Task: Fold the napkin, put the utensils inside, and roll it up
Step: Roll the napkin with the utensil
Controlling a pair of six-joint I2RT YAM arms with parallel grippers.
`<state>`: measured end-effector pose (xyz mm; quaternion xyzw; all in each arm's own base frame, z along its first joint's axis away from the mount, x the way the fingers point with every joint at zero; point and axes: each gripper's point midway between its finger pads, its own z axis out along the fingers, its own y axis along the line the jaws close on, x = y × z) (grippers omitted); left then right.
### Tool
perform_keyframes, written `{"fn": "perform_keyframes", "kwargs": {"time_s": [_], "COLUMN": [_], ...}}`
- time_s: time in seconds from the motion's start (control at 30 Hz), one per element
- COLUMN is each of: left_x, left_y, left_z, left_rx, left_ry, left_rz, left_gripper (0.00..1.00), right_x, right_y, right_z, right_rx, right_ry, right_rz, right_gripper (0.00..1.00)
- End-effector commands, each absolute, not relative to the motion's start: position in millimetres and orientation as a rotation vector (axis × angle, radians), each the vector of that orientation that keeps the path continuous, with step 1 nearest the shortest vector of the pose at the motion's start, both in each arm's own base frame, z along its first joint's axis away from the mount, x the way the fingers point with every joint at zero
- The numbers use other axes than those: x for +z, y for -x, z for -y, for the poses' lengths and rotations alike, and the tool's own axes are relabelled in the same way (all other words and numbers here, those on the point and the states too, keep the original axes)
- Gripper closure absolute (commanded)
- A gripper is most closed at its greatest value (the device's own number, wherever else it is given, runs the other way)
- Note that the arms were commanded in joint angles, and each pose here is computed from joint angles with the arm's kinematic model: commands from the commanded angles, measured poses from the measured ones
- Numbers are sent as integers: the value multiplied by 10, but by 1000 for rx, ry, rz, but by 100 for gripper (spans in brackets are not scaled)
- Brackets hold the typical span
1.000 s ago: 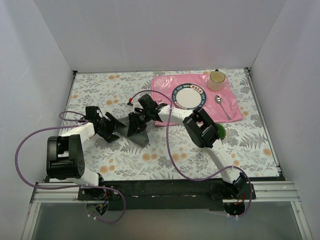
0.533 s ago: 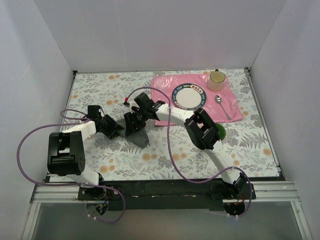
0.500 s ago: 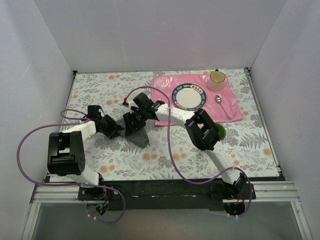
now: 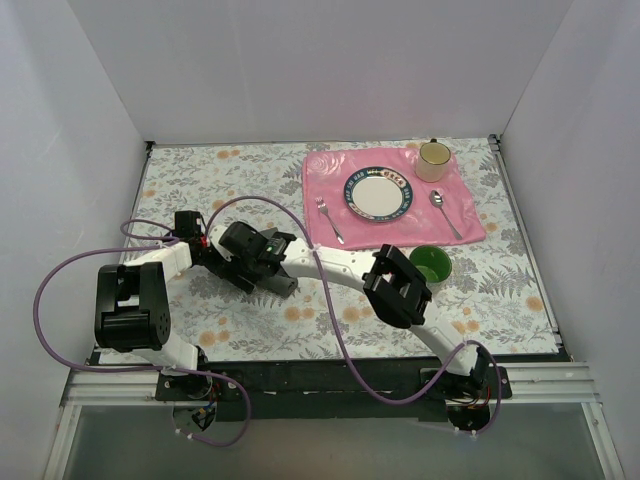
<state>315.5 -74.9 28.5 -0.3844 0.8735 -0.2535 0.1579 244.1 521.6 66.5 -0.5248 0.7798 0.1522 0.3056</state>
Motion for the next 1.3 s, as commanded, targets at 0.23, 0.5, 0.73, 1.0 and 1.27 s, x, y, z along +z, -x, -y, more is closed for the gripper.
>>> {"fn": "perform_keyframes", "kwargs": {"time_s": [0.23,0.5,0.73,1.0,1.27], "left_x": [249,266,384,352,272], "left_y": [-3045,-3042,-3045,-3023,-2919], "left_z": [782,753,752,797,708], "left_rx": [-759,-757,-772,-808,-701], "left_ry": [1129,1125,1094,1114,1148], "left_rz": [-2542,-2532,-2482,-2483,-2498], "left_gripper": [62,53,31,29,29], "right_x": [477,472,572,605,588], "right_y": [-2746,-2759,-2656,-2619,-2686], "right_z": [-5099,-5136,-5180,-5096,-4990], "right_rx": [165,277,735,1295,1561], "right_ry": [1396,1370,1249,1030,855], "right_rz": [-2005,-2053,-2224,-2392,-2447], "right_gripper": [30,56,69,69,69]}}
